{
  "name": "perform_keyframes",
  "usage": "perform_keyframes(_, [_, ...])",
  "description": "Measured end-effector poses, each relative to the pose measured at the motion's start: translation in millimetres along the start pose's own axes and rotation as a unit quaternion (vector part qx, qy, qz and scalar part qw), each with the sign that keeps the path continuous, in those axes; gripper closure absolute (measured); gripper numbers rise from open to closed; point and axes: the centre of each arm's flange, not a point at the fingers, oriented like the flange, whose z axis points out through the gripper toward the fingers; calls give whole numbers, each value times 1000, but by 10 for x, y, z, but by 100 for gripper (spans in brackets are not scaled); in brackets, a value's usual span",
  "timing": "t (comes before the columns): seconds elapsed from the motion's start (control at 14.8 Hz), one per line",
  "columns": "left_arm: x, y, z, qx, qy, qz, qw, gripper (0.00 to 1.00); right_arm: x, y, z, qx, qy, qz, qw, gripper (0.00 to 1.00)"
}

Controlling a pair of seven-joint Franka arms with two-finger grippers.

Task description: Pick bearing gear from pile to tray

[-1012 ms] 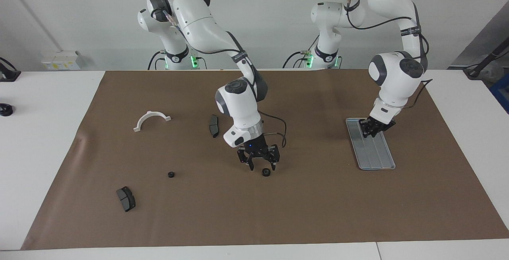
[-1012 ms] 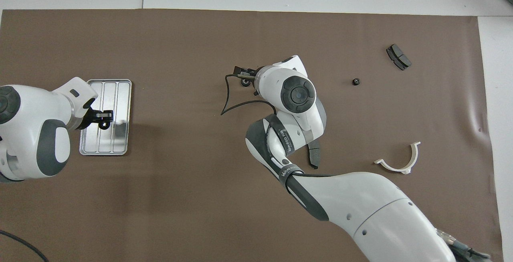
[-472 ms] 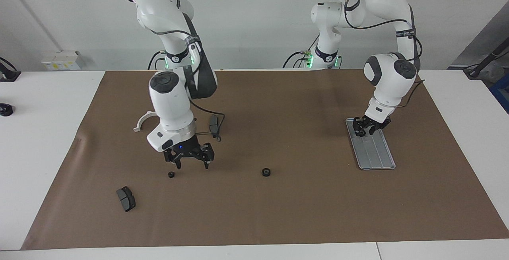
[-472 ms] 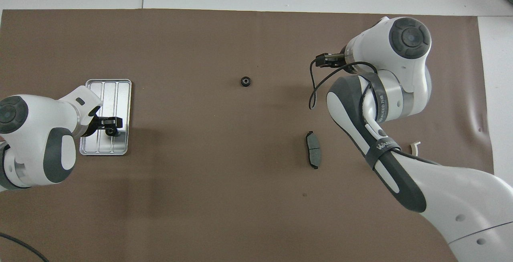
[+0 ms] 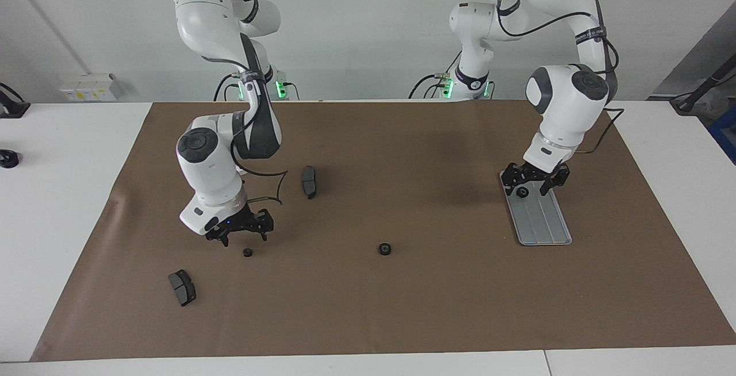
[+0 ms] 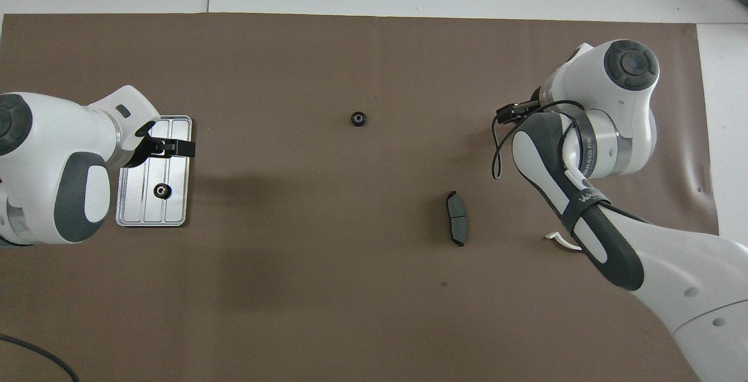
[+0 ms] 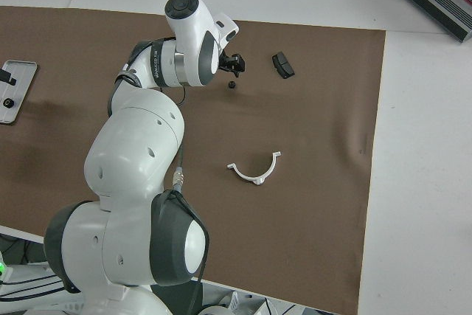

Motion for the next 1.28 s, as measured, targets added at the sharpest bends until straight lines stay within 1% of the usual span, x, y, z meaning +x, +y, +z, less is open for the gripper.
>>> perform_keyframes(0.13, [153,308,-105,-2,13,26,1000,0,0,2,133,-1,4,-2,1000,0])
perform_keyframes(0.27, [240,671,-97,-5,17,41,999,0,-21,-1,260,-2,0,-2,1000,0])
perform_keyframes(0.34, [265,874,-68,-7,17,42,999,0,-25,6,284,-2,0,-1,1000,6])
perform_keyframes(0.4, [293,1081,-31,-8,18,41,999,0,-26,22,290,-2,1,0,1000,7])
perform_keyframes(0.47, [331,1275,8,-9,18,39,999,0,-26,39,292,-2,3,1,1000,11])
perform_keyframes(0.67, [508,1802,155,-10,25,18,999,0,-30,69,302,-3,2,3,1000,44])
perform_keyframes(0.74, [568,1958,226,-9,27,9,1000,0,-32,74,307,-3,2,4,1000,53])
perform_keyframes(1.08, [732,2528,612,-7,32,-30,999,0,-46,83,360,-3,6,4,1000,58])
perform_keyframes(1.21, [756,2676,691,-11,39,-36,999,0,-55,87,382,-4,10,5,1000,59])
perform_keyframes(1.28, [767,2726,695,-18,46,-38,998,0,-54,82,379,-3,10,5,1000,61])
